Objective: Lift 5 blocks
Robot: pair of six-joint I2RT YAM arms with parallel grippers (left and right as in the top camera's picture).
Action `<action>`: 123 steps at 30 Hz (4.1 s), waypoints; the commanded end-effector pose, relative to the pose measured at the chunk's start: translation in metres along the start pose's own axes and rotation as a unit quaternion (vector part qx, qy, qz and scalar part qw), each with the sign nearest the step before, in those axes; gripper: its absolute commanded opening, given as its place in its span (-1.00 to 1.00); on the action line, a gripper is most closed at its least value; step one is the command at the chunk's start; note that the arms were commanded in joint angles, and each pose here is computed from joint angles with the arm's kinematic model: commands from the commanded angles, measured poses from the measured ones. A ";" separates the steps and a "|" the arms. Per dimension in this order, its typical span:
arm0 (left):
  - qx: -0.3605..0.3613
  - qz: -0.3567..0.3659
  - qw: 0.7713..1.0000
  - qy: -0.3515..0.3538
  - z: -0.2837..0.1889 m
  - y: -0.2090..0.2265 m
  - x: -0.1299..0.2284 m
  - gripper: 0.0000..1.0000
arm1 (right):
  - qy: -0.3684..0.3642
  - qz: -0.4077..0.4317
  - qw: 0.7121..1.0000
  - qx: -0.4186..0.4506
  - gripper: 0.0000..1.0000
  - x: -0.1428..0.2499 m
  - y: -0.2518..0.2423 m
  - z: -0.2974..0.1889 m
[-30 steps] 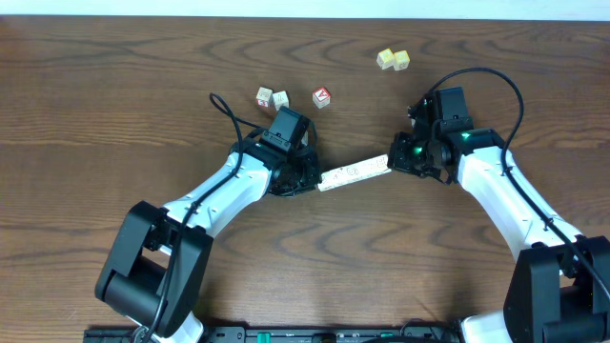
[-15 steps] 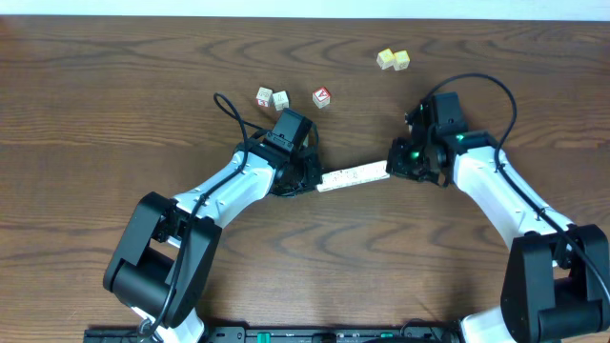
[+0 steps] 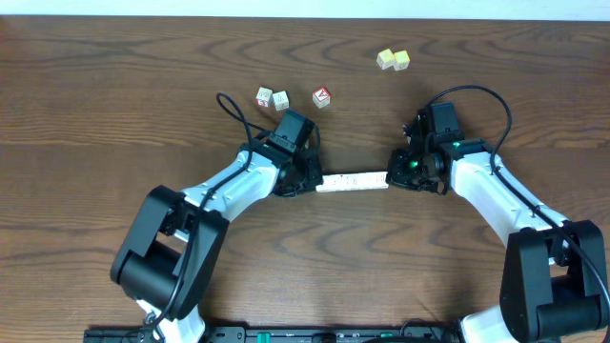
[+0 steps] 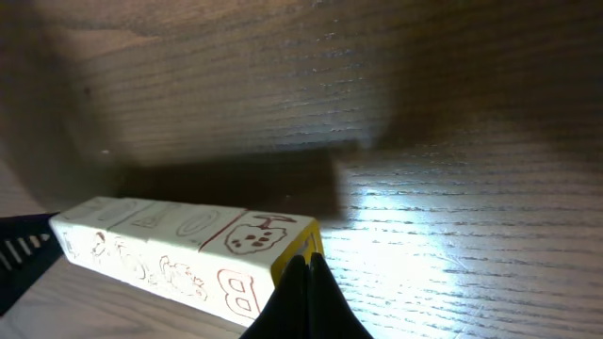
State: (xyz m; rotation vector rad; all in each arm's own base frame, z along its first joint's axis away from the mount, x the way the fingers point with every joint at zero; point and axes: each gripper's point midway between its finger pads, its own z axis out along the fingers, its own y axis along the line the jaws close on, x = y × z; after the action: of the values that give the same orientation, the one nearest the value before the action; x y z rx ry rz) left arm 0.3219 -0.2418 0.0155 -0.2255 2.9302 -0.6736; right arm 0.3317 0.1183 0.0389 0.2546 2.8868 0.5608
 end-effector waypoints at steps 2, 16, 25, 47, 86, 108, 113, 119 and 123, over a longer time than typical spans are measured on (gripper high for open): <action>0.094 0.040 0.994 0.047 -0.002 -0.062 0.022 -0.85 | 0.071 -0.036 0.989 -0.125 -0.98 0.034 0.060 0.002; 0.089 0.043 0.994 0.041 0.000 -0.063 0.022 -0.86 | 0.067 -0.033 0.992 -0.102 -0.98 0.038 0.049 0.008; 0.082 0.042 0.995 0.037 0.000 -0.061 0.021 -0.86 | 0.060 -0.034 0.994 -0.087 -0.98 0.039 0.040 0.017; 0.079 0.042 0.995 0.040 0.002 -0.058 0.024 -0.86 | 0.028 -0.044 0.997 -0.054 -0.98 0.029 0.027 0.022; 0.055 0.043 0.998 0.004 0.003 -0.050 0.010 -0.86 | 0.043 -0.031 0.998 -0.037 -0.98 0.036 0.020 0.022; -0.015 0.032 0.999 -0.004 0.004 -0.022 0.011 -0.85 | 0.016 -0.036 0.999 0.008 -0.95 0.025 0.005 0.023; -0.016 0.032 0.999 -0.005 0.004 -0.021 0.010 -0.86 | 0.011 -0.040 0.999 0.008 -0.95 0.022 0.007 0.021; -0.052 0.029 0.998 -0.019 0.003 -0.007 0.007 -0.85 | 0.009 -0.040 0.999 0.016 -0.95 0.020 0.005 0.020; -0.078 0.028 0.996 -0.027 0.002 0.003 0.005 -0.86 | 0.007 -0.038 0.998 0.039 -0.94 0.020 -0.003 0.019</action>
State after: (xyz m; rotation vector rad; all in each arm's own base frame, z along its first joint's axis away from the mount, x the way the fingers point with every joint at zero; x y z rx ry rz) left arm 0.3103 -0.2380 0.0074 -0.1743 2.9516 -0.4569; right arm 0.3162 0.1122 0.0130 0.2066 2.9181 0.3952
